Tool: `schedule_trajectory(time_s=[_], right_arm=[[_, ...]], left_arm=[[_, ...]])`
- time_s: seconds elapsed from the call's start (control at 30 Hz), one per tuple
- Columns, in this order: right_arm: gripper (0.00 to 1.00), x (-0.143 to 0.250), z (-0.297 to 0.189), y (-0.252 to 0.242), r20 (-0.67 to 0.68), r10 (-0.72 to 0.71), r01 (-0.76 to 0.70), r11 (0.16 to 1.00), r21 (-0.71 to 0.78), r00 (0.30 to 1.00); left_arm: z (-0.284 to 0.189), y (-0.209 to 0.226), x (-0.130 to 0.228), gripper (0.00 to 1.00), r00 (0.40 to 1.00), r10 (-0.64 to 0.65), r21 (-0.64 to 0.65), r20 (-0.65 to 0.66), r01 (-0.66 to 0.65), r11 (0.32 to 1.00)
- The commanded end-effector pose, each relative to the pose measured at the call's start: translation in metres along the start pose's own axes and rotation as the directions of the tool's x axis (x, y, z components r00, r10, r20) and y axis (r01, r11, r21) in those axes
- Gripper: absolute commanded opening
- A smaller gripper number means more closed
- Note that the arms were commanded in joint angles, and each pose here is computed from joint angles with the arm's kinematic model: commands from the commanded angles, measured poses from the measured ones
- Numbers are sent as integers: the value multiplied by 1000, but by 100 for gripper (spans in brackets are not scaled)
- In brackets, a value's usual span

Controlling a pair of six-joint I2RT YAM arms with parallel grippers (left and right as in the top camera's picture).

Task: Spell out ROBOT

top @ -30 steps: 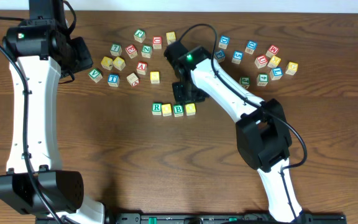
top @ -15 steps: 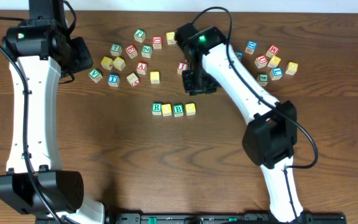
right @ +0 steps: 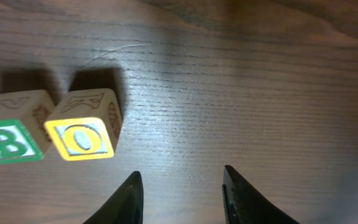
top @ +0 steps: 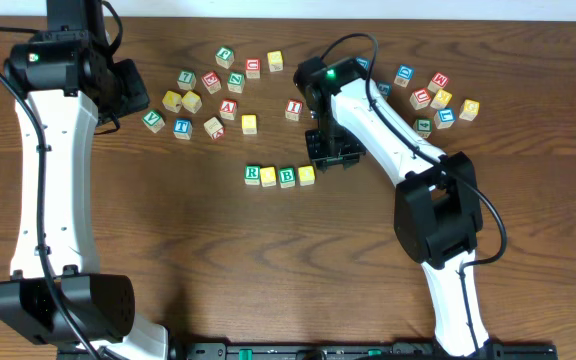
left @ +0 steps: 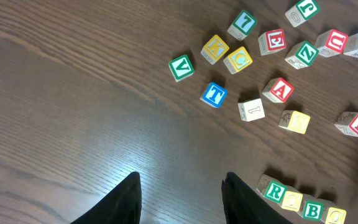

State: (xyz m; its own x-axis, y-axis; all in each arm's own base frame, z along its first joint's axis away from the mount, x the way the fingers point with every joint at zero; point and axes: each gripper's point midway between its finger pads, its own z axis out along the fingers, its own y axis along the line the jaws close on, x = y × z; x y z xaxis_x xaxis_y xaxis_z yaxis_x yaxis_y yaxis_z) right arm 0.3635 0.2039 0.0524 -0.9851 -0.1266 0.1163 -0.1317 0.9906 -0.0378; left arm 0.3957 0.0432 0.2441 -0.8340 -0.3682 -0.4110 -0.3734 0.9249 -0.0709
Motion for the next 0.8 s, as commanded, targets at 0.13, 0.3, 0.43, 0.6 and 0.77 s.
schedule_trajectory(time_s=[0.13,0.3,0.43,0.6,0.77], right_arm=[[35,5,18,5,-20,-20,20,1000,-11,1000],[36,5,31,13,-6,-36,36,999,-22,999],[36,6,35,15,-7,-40,40,999,-21,999],[36,4,35,16,2,-42,42,999,-24,999],[33,-1,35,18,23,-42,42,999,-31,999]], left_arm=[[-2,2,0,42,1000,-10,-5,5,10,1000],[-2,2,0,42,1000,-10,-5,5,10,1000],[-2,2,0,42,1000,-10,-5,5,10,1000],[-2,2,0,42,1000,-10,-5,5,10,1000],[-2,2,0,42,1000,-10,-5,5,10,1000]])
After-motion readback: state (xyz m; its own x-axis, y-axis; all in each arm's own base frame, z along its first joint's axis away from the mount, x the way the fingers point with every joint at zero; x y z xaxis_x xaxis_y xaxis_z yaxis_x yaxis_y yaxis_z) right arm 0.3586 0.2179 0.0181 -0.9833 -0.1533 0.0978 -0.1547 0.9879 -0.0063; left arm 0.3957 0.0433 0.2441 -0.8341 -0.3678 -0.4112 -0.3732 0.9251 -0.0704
